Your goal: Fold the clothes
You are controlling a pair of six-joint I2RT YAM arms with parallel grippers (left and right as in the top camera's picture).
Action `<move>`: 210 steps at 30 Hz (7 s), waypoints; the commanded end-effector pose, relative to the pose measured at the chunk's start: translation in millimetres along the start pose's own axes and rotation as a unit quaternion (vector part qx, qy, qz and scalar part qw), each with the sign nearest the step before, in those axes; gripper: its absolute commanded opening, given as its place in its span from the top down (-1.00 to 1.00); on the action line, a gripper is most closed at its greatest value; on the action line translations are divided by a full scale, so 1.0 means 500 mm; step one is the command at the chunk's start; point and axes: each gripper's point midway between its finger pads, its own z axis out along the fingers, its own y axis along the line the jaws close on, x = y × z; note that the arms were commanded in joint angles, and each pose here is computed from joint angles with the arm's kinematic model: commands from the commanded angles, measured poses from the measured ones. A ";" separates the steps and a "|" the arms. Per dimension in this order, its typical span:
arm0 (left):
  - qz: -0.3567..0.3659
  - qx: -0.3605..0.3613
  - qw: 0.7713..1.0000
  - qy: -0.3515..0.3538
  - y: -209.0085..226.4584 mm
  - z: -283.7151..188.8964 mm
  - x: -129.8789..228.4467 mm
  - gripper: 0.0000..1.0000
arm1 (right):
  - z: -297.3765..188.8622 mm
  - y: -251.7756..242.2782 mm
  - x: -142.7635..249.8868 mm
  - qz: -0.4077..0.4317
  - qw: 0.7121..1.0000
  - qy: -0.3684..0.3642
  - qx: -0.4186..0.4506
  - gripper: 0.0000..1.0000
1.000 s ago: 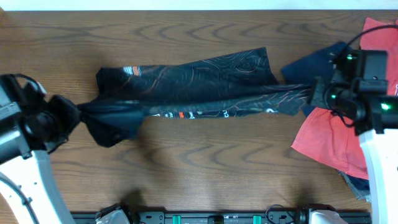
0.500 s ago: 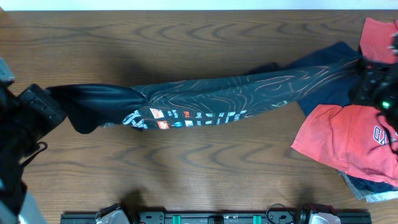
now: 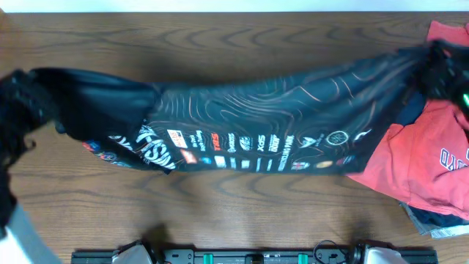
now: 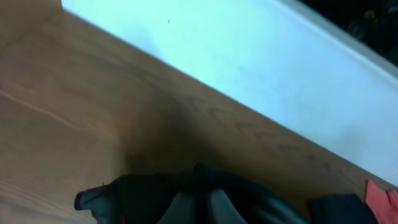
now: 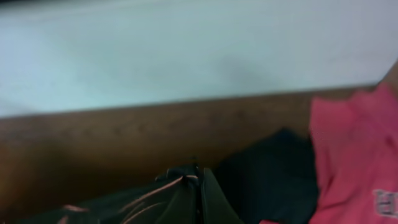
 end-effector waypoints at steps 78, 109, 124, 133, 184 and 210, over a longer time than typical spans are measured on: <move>-0.103 -0.171 0.891 0.407 0.238 0.120 0.546 0.88 | 0.147 -0.083 0.655 0.117 0.860 0.491 0.075 0.98; -0.152 -0.052 0.935 0.315 0.301 0.558 0.478 0.88 | 0.533 -0.105 0.589 0.109 0.954 0.280 0.016 0.98; -0.140 -0.039 0.936 0.322 0.274 0.564 0.487 -0.44 | 0.539 -0.108 0.628 0.099 0.946 0.307 0.016 -0.23; -0.066 0.014 0.895 0.440 0.184 0.501 0.592 -0.46 | 0.489 -0.108 0.695 0.107 0.917 0.383 0.028 -0.05; 0.145 -0.069 0.870 0.466 0.160 0.544 0.750 -0.08 | 0.441 -0.111 0.785 0.115 0.891 0.437 0.038 0.15; 0.204 -0.083 0.877 0.427 0.127 0.577 0.725 0.88 | 0.440 -0.111 0.786 0.115 0.891 0.438 0.038 0.15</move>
